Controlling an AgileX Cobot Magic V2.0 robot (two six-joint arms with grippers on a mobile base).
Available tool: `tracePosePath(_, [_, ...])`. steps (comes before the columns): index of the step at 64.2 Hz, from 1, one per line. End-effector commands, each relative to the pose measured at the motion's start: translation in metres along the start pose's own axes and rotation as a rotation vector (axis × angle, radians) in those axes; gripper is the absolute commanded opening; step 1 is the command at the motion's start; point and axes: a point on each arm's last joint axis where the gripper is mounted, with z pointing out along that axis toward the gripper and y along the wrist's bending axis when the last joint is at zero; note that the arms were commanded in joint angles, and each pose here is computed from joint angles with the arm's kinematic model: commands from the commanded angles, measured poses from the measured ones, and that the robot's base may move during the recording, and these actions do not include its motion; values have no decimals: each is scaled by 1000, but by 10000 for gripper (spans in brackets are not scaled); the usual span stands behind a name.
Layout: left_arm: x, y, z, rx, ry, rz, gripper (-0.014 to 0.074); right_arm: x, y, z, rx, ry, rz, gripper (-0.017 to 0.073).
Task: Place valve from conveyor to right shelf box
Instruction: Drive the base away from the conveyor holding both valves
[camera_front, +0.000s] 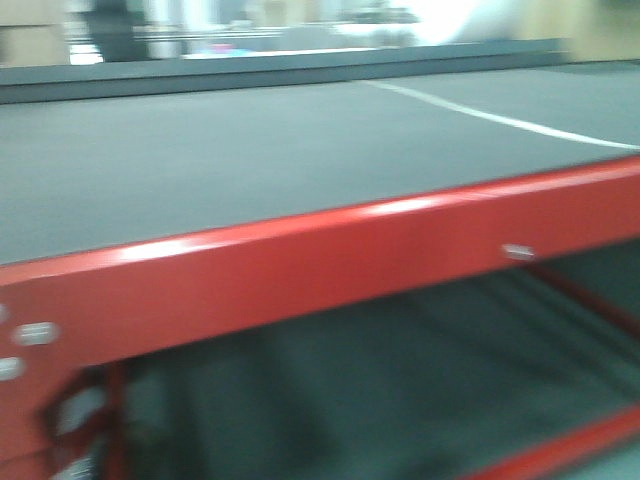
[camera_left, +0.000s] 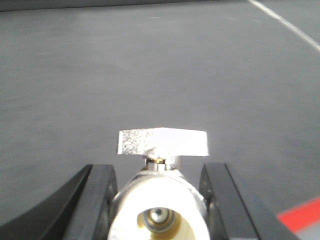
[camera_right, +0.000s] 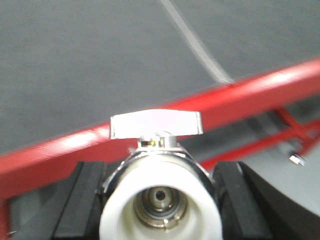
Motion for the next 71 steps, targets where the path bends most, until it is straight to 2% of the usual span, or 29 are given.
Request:
tracePosePath(1, [-8, -1, -6, 4, -65, -9, -111, -11, -1, -8, 12, -102, -9, -165])
tracePosePath(71, [-8, -1, -6, 4, -65, -9, -111, -11, -1, -8, 12, -102, -9, -165])
